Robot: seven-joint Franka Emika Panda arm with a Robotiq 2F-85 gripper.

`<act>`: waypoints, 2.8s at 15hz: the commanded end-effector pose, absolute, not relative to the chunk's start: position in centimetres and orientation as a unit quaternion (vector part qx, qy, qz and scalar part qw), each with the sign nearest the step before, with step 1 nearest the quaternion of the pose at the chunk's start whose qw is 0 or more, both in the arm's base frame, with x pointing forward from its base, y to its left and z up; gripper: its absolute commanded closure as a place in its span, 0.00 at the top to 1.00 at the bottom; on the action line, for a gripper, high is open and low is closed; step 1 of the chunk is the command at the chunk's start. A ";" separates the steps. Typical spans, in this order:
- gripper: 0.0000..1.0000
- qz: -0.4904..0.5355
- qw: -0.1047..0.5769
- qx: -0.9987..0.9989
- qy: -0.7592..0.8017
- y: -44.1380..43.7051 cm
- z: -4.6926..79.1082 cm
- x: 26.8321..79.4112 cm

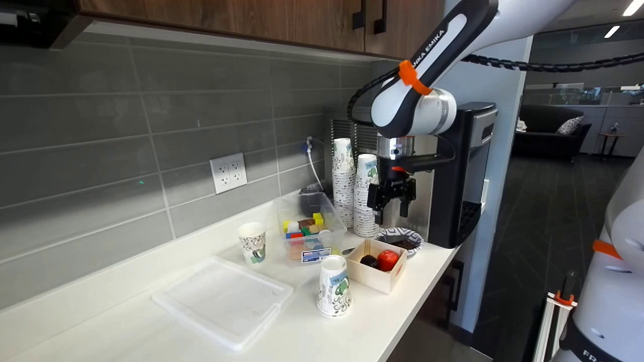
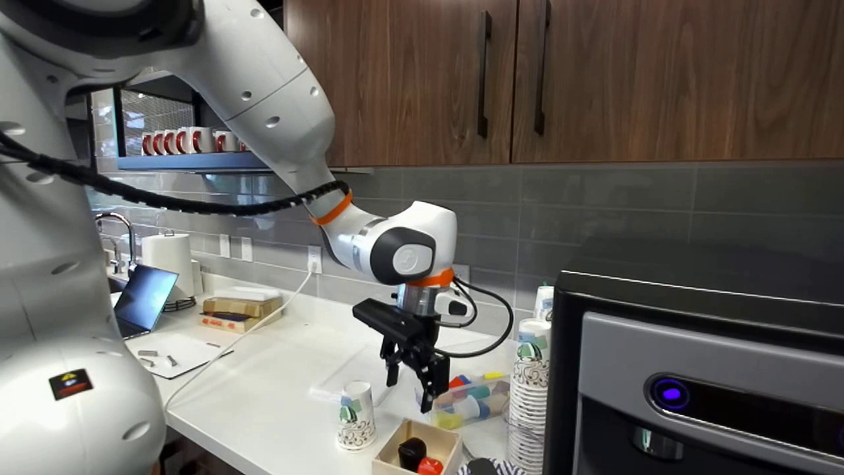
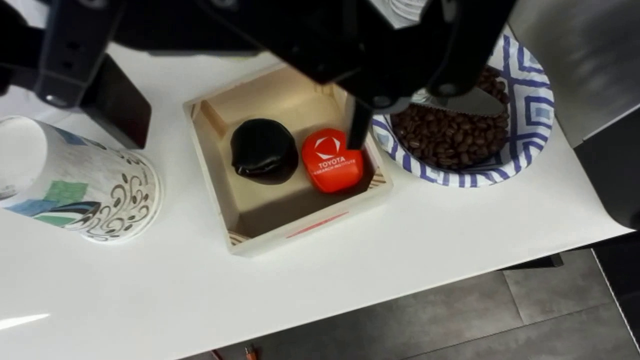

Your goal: Pick up the objects from the white bowl and put them in the colorless bowl

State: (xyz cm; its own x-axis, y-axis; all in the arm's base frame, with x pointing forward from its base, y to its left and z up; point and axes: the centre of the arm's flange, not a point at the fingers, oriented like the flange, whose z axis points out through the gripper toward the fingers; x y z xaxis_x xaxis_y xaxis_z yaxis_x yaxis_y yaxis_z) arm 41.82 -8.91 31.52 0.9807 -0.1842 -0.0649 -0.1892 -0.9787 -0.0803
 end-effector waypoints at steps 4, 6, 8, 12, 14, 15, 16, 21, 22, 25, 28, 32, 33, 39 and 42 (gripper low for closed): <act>1.00 0.037 0.027 -0.996 0.073 -9.5 24.5 43.4; 1.00 0.042 0.027 -0.996 0.071 -9.7 23.1 43.9; 1.00 0.047 0.025 -0.996 0.067 -9.6 22.2 44.3; 1.00 0.052 0.020 -0.997 0.056 -9.2 21.0 45.7; 1.00 0.053 0.019 -0.997 0.052 -8.9 20.7 46.4; 1.00 0.053 0.019 -0.997 0.049 -8.8 20.5 46.9; 1.00 0.054 0.018 -0.997 0.047 -8.7 20.3 47.3; 0.75 0.062 0.021 -0.997 0.039 -8.4 19.3 48.5; 0.74 0.064 0.021 -0.997 0.037 -8.4 19.0 48.6; 0.51 0.068 0.023 -0.997 0.033 -8.4 18.3 48.9; 0.28 0.066 0.021 -0.997 0.028 -8.3 18.2 49.2; 0.02 0.065 0.020 -0.997 0.026 -8.2 18.1 49.3; 0.03 0.065 0.019 -0.997 0.027 -8.2 18.0 49.4; 0.04 0.067 0.023 -0.997 0.030 -7.7 19.1 49.2; 0.04 0.068 0.030 -0.997 0.030 -7.0 22.3 48.5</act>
State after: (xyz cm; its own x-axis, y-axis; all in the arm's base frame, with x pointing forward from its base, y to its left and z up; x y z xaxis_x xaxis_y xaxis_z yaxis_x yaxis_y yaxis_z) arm 48.87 -7.50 19.32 0.9896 -0.0606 -0.1305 -0.0669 -0.9968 -0.0440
